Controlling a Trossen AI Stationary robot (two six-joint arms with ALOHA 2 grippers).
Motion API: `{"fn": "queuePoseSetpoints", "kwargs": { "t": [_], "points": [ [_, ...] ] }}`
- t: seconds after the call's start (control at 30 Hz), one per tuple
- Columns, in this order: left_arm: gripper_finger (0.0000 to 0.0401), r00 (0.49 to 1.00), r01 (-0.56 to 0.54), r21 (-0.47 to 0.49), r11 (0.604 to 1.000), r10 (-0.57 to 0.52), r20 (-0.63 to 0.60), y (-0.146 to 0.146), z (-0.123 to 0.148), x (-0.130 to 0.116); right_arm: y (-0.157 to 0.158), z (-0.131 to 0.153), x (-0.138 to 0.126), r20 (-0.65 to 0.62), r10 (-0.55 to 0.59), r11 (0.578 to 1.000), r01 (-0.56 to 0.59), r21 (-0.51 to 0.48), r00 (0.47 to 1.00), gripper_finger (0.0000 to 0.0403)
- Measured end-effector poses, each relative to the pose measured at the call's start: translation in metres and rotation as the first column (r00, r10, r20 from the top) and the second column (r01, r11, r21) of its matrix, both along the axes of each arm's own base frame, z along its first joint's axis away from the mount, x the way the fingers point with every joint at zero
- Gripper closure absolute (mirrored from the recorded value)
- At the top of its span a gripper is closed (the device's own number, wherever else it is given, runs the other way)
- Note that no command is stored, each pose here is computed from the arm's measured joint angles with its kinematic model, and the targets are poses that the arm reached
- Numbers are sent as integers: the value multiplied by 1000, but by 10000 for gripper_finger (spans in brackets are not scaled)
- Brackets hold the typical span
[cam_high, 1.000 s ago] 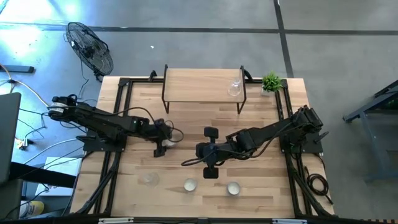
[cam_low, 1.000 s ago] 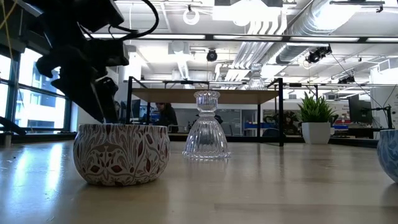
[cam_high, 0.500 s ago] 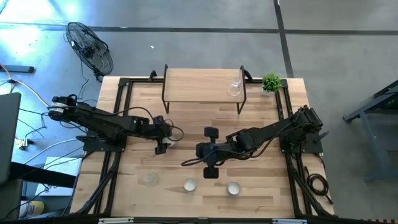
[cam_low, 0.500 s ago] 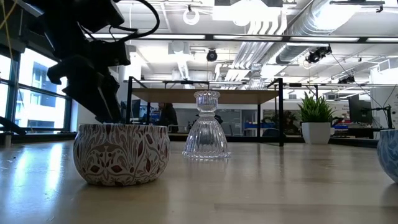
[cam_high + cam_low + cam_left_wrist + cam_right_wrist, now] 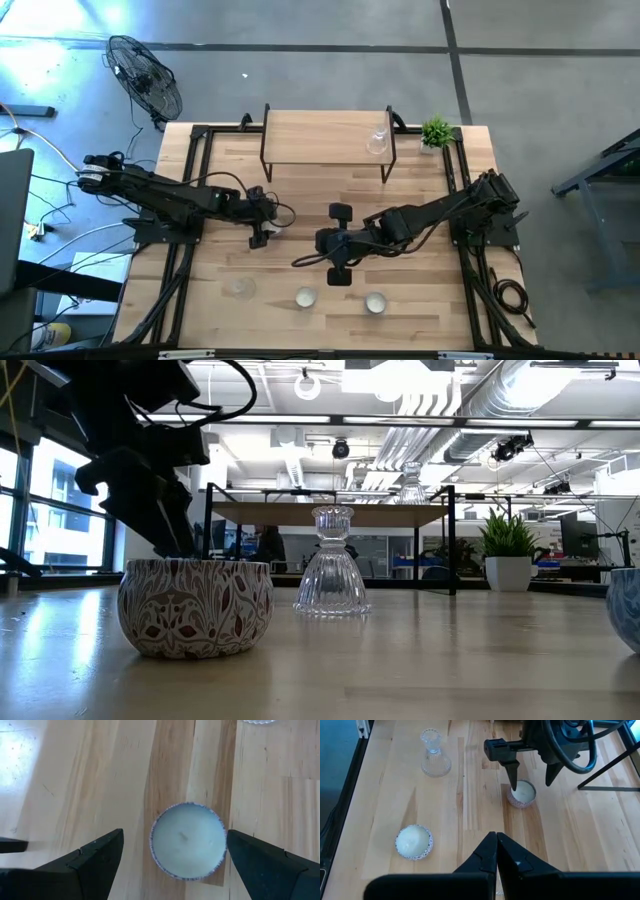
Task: Pick & Place candle stick holders
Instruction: Put the purple patterned scented candle on the shelf
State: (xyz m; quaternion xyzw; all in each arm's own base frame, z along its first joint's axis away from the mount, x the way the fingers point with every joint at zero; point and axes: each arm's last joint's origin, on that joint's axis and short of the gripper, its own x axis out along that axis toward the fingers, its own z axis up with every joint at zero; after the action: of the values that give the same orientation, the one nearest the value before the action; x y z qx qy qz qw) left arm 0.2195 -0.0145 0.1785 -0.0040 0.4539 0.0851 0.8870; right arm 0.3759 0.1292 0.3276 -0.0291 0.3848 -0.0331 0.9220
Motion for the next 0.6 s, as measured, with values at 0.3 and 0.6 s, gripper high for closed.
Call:
{"fn": "queuePoseSetpoints", "kwargs": {
  "t": [0.3, 0.6],
  "points": [
    [52, 1000, -13, 18, 1000, 13, 2, 1, 0, 0, 0, 0, 0, -2, 0, 1000, 0, -1, 1000, 401],
    [52, 1000, -29, 25, 999, 29, 6, 1, 0, 0, 0, 0, 0, -6, 0, 1000, 0, -2, 1000, 401]
  ]
}}
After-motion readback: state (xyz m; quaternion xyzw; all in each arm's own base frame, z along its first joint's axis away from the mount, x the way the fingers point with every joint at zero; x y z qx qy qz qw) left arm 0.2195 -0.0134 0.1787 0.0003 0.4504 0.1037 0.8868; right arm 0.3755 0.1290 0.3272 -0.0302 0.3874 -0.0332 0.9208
